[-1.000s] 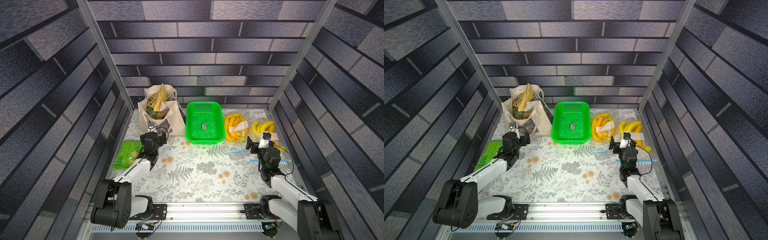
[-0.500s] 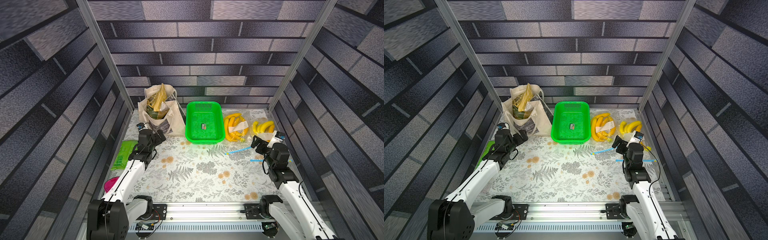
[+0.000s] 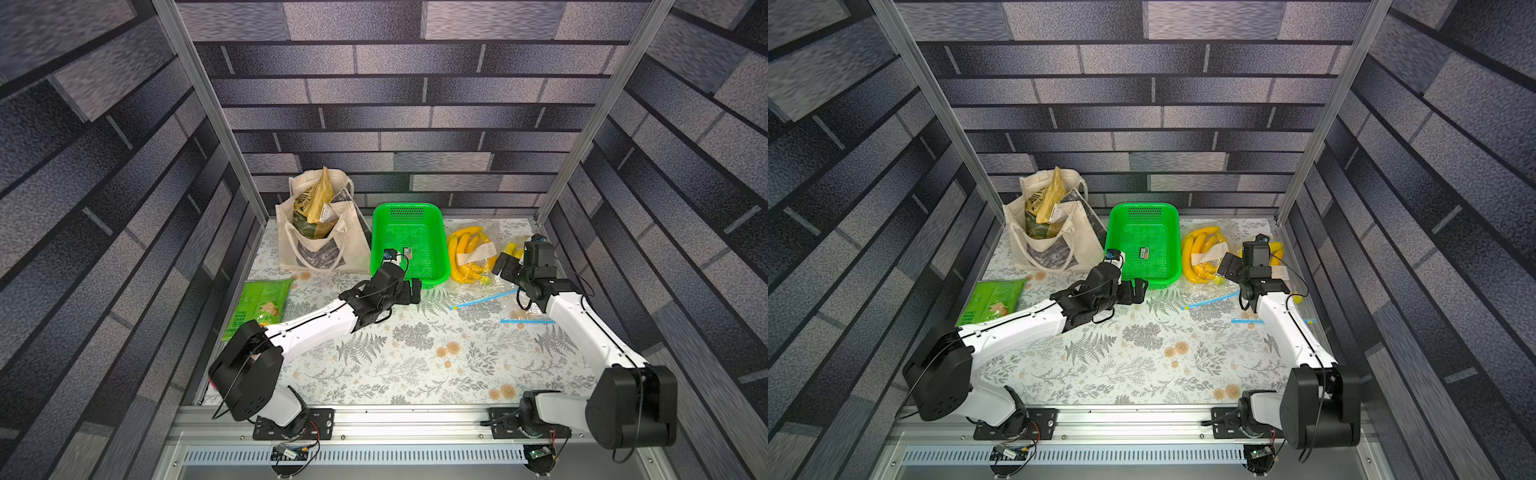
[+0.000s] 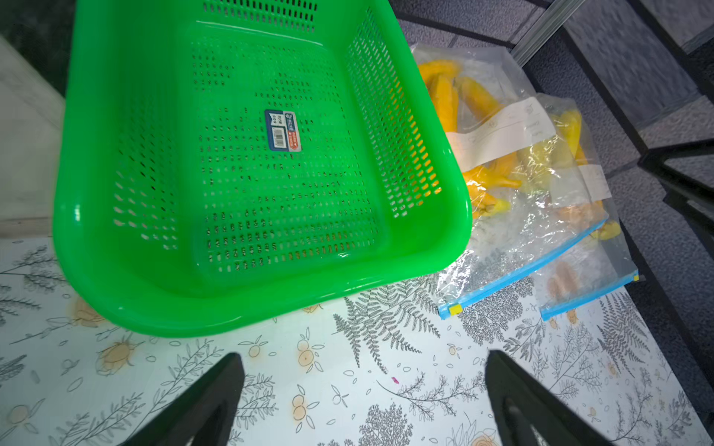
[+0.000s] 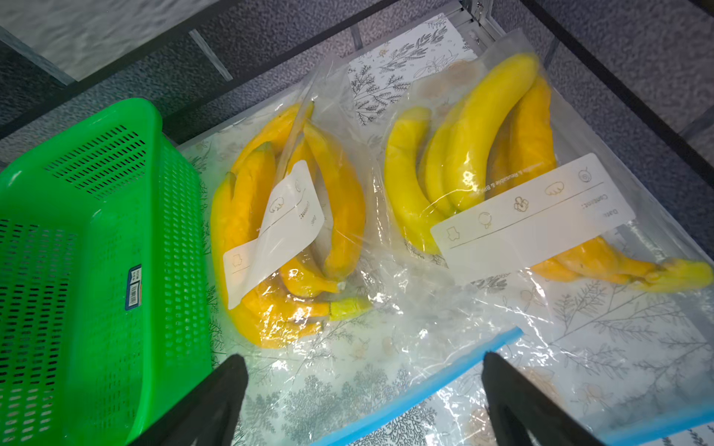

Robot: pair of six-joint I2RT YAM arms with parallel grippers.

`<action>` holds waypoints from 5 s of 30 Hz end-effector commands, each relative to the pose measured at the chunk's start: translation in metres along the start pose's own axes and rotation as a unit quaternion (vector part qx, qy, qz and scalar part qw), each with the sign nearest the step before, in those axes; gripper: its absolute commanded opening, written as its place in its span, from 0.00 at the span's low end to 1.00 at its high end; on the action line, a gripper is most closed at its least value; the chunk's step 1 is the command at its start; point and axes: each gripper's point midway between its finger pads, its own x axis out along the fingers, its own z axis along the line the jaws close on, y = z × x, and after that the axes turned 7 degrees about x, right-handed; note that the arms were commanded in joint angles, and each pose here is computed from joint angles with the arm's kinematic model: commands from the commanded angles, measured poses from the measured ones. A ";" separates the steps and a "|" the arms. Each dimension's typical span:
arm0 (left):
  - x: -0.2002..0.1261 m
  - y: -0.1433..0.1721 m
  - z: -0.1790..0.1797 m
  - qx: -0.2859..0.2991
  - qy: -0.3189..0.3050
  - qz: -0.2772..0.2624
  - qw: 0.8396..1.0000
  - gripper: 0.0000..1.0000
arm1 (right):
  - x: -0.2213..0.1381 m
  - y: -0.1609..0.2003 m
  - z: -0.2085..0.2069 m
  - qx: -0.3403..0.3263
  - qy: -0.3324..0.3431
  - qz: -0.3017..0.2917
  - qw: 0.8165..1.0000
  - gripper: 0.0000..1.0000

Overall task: Open the zip-top bag and take out the banana
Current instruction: Zip the zipper on the zipper food storage bag.

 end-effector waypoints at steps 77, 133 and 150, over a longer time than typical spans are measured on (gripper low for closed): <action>0.115 0.057 -0.087 0.029 0.071 0.083 0.994 0.99 | -0.006 0.096 -0.102 0.204 0.037 0.076 0.975 0.00; 0.093 0.025 -0.167 0.070 0.093 0.082 0.990 0.00 | -0.026 0.140 -0.023 0.259 -0.148 0.124 0.946 0.61; 0.071 0.039 -0.160 0.065 0.108 0.092 0.988 0.29 | -0.020 0.126 -0.034 0.239 -0.096 0.101 0.961 0.04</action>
